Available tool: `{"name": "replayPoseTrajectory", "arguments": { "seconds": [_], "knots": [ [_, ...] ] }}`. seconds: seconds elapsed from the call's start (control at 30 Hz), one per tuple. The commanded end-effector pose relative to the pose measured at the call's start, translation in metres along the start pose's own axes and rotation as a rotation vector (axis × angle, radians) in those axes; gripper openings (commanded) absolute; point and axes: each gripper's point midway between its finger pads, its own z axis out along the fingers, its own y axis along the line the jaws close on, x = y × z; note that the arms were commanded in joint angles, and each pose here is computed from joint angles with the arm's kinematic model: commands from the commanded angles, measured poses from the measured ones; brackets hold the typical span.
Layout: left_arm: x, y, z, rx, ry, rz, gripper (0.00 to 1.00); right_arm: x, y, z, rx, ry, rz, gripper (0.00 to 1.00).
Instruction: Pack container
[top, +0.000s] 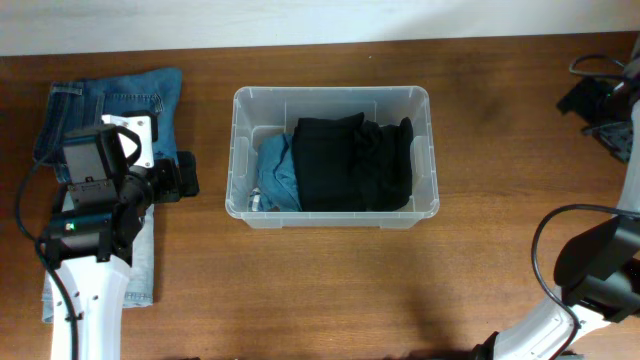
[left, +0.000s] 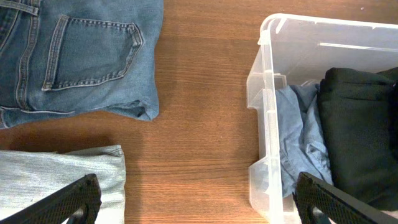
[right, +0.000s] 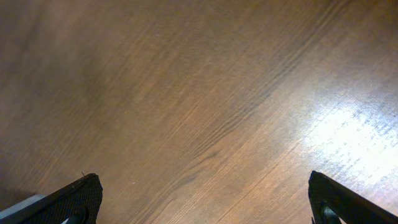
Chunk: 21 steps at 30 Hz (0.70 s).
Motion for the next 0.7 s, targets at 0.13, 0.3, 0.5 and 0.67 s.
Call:
{"name": "replayPoseTrajectory", "arguments": {
  "seconds": [0.13,0.3,0.5,0.67],
  "knots": [
    [0.0,0.002,0.001,-0.005,0.0,-0.012,1.0,0.002,-0.012,0.012,0.028,0.035,0.027,0.98],
    [-0.003,0.002,0.001,-0.005,-0.013,-0.011,0.99,0.004,-0.022,0.012,0.085,0.04,0.02,0.98],
    [-0.008,-0.003,0.001,0.025,-0.03,-0.009,1.0,0.003,-0.028,0.012,0.119,0.03,0.018,0.98],
    [-0.008,-0.031,-0.002,0.184,-0.033,-0.006,0.99,0.003,-0.028,0.012,0.12,0.03,0.018,0.98]
  ]
}}
